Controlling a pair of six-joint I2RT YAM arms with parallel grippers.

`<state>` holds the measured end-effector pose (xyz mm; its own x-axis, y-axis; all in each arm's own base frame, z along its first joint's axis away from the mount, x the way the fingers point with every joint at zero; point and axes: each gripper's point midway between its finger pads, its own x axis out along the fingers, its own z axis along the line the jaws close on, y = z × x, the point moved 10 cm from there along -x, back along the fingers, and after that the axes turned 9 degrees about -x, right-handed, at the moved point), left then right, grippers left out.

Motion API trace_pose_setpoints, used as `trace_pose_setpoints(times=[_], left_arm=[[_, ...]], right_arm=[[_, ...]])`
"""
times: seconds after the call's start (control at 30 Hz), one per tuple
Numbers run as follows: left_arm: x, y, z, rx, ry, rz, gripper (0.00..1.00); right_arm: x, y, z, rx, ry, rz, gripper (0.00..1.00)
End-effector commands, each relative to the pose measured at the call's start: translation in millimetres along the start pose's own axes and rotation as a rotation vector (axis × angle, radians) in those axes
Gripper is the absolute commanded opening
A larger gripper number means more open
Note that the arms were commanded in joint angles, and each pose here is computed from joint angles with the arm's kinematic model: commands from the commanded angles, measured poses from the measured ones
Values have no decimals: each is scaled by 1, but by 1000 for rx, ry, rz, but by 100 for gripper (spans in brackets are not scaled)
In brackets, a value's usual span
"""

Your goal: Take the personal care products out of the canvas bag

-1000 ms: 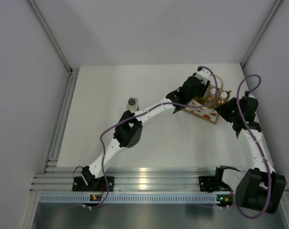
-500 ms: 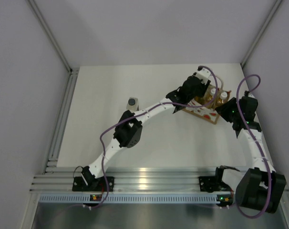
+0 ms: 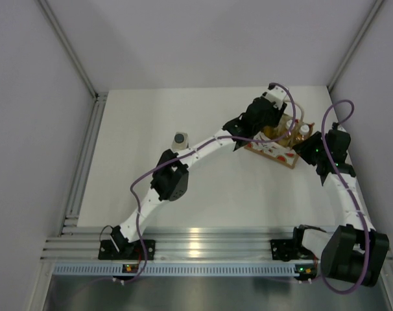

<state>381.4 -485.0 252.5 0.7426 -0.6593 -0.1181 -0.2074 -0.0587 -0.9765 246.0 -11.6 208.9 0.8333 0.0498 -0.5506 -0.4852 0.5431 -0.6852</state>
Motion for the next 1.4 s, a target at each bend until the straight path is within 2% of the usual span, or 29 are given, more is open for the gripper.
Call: trace_pose_setpoints(times=[0.0,0.57,1.03,1.17,1.37], left_arm=[[-47,-141,-18,-77,79,-386,0],[-87,-198,-2,-91,13,-489,0],[-129,-253,38,-123,-76,-597,0],[-138,-260,54,-117,-125,-599,0],[-140,-247,88,-117,-216,-556,0]], right_arm=[[-2,-23,14,-26,-32,-97,27],[3,-22,10,-32,-10,-86,26],[9,-20,5,-41,18,-73,26],[9,-21,5,-42,22,-75,26],[10,-23,5,-43,26,-75,26]])
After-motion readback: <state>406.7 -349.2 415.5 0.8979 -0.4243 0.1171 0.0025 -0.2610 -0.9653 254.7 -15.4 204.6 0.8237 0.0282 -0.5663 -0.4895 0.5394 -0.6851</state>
